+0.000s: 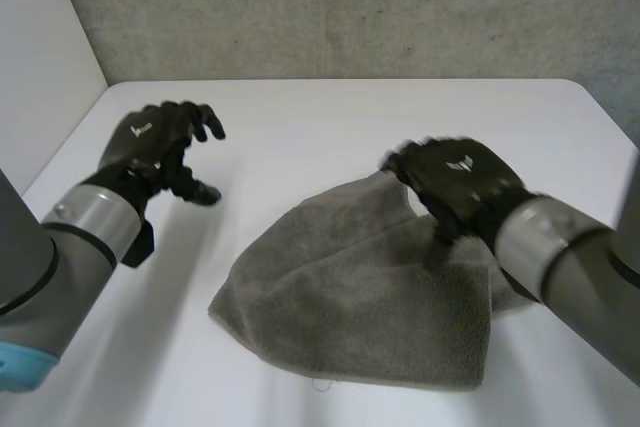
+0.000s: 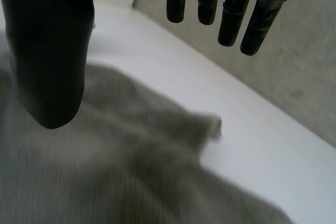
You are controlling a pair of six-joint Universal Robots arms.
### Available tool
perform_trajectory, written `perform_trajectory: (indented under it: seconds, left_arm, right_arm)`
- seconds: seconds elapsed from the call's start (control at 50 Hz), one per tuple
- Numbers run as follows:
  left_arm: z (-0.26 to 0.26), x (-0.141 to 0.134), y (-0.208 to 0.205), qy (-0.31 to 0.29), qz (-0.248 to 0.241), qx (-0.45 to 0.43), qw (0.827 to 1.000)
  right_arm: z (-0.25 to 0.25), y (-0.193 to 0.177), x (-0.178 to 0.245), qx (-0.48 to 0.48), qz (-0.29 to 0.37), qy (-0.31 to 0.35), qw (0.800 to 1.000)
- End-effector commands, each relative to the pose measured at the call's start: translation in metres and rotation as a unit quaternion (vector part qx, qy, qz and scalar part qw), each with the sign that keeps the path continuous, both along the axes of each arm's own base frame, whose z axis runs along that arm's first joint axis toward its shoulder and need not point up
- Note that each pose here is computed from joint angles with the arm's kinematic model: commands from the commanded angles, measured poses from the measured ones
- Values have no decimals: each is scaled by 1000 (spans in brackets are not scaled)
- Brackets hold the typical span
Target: Fold the towel.
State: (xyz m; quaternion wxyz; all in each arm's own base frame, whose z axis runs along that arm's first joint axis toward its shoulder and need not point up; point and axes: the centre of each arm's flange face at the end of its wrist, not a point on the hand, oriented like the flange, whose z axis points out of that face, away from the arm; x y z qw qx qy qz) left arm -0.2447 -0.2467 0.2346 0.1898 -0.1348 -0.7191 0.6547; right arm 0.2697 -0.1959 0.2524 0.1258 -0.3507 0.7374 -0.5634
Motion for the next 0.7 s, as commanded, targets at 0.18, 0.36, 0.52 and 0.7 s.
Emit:
perform_trajectory:
  seconds: [0.18, 0.36, 0.52, 0.7]
  left_arm:
    - [-71, 0, 19, -203, -79, 18, 976]
    - [-103, -7, 18, -222, -101, 59, 968]
    - [-109, -14, 23, -226, -115, 60, 965]
    - [-120, -22, 22, -236, -129, 66, 961]
  right_arm:
    - [-78, 50, -38, 46, 46, 98, 993]
    - [-96, 53, -40, 13, 66, 121, 990]
    - [-109, 46, -41, 7, 66, 139, 988]
    - [-122, 33, -47, 11, 53, 157, 986]
